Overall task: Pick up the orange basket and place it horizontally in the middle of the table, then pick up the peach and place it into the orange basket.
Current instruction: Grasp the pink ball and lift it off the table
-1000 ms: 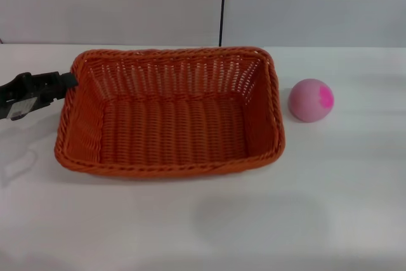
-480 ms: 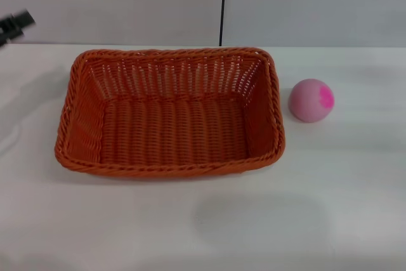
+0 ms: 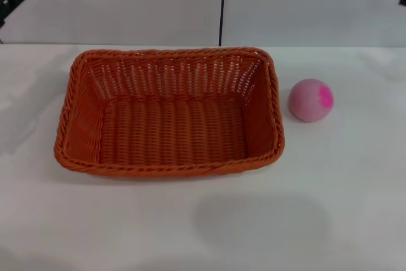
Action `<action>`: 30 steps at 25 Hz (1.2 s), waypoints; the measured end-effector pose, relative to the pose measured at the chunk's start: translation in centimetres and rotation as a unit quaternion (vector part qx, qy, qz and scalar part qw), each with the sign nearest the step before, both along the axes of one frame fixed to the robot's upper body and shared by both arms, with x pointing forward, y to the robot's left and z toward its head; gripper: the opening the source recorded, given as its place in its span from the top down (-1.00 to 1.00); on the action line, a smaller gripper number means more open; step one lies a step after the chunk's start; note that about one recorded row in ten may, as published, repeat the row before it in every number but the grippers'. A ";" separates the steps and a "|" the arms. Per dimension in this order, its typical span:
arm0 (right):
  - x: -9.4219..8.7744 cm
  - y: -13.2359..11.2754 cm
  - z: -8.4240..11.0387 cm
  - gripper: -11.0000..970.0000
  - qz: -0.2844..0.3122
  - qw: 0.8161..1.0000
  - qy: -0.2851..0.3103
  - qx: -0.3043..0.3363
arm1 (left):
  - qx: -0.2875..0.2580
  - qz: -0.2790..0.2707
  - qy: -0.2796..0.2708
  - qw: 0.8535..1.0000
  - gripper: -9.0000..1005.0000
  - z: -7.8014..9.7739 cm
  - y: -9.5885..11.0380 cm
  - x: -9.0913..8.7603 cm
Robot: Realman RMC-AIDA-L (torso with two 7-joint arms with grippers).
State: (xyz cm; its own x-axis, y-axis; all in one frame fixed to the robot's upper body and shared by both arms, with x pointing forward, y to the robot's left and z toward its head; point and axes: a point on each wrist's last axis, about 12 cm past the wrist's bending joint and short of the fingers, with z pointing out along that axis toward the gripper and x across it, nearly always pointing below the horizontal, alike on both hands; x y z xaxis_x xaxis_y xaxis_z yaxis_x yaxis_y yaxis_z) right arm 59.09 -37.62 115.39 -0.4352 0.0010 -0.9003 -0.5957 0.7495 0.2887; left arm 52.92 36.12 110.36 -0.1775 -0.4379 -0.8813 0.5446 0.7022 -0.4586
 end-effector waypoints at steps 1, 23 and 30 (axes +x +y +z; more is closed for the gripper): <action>0.0 0.0 0.0 -0.26 0.000 1.000 0.000 0.000 | 0.000 0.000 -0.010 1.000 -0.14 -0.2 -0.4 0.0; 4.1 10.2 -1.9 -0.20 0.181 0.941 0.142 -0.248 | -0.023 -0.005 -0.042 0.999 -0.14 -2.2 -2.5 -1.4; 4.7 11.2 -2.6 -0.18 0.182 0.939 0.141 -0.256 | -0.031 -0.004 -0.036 0.999 -0.14 -2.6 -2.7 -1.6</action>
State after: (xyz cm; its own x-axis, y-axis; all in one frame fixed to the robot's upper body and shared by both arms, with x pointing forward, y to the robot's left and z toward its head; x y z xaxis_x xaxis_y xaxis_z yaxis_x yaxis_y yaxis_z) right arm 63.76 -26.41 112.77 -0.5448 -0.5950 -0.5909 -0.7926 0.5955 0.1311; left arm 51.30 33.37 107.74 -0.1182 -0.4901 -0.8636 0.5837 0.6693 -0.4597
